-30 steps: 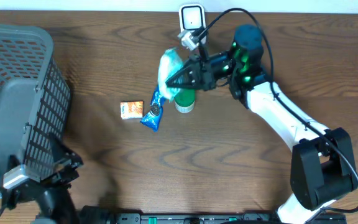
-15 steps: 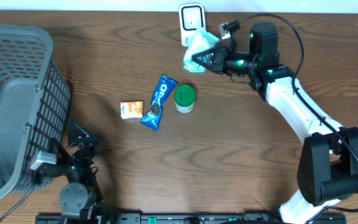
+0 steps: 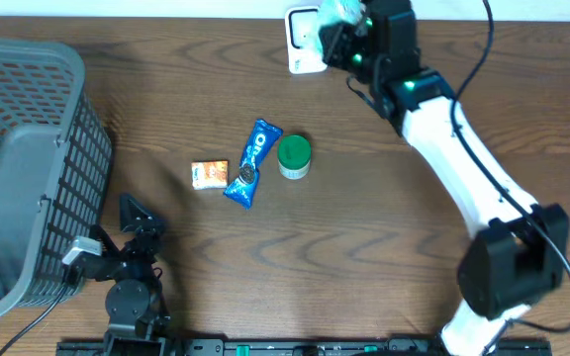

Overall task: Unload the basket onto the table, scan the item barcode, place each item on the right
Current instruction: 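Hold the wipes pack in front of the scanner window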

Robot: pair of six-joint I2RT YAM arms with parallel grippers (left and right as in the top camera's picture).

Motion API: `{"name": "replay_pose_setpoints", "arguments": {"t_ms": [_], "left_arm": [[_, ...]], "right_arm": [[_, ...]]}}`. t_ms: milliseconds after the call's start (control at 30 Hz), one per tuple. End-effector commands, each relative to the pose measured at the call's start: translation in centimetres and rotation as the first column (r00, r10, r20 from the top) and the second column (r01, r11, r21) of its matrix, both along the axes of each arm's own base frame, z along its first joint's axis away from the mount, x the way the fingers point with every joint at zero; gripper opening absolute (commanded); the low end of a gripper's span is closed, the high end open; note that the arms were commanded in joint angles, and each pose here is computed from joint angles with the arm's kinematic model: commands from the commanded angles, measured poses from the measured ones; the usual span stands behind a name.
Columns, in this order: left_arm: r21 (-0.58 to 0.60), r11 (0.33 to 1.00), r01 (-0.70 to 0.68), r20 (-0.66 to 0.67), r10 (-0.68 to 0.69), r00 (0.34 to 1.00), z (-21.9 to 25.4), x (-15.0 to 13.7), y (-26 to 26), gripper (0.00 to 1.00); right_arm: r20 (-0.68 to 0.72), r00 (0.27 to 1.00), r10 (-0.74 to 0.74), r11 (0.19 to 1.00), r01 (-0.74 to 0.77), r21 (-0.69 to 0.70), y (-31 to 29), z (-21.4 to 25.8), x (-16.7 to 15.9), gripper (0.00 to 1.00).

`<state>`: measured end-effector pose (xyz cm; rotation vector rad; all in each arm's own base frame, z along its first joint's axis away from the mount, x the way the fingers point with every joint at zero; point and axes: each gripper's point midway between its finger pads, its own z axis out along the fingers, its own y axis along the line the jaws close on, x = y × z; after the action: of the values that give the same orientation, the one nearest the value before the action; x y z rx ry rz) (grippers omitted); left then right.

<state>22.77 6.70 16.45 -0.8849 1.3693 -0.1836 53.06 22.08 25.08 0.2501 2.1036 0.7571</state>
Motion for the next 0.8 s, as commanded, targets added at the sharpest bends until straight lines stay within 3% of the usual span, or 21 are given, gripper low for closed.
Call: {"name": "replay_pose_setpoints", "arguments": {"t_ms": [0,100,267,500,633,767], "left_arm": [[-0.004,1.000,-0.008,-0.035,0.008,0.999,-1.0,-0.1,0.2,0.98],[0.001,1.000,-0.008,-0.072,0.008,0.997,-1.8,-0.2,0.2,0.98],[0.001,1.000,-0.008,-0.073,0.008,0.997,-1.8,-0.2,0.2,0.98],[0.001,1.000,-0.008,-0.073,0.008,0.997,-1.8,-0.2,0.2,0.98],[0.001,1.000,-0.008,-0.073,0.008,0.997,-1.8,-0.2,0.2,0.98],[0.001,1.000,-0.008,-0.072,0.008,0.997,-1.8,-0.2,0.2,0.98]], "right_arm": [[-0.074,0.988,-0.134,0.989,0.139,0.056,0.0,-4.0,3.9,0.09],[-0.121,0.988,-0.101,0.981,0.119,0.153,2.2,-5.8,6.1,0.02],[-0.194,0.973,-0.122,0.949,0.172,0.265,4.5,-7.7,8.1,0.01],[-0.327,0.936,-0.127,0.810,0.288,0.511,6.9,-10.9,9.9,0.01],[-0.386,0.908,-0.160,0.782,0.356,0.512,6.8,-12.8,9.9,0.01],[-0.514,0.830,-0.215,0.715,0.493,0.496,5.9,-14.7,9.3,0.01]]}}
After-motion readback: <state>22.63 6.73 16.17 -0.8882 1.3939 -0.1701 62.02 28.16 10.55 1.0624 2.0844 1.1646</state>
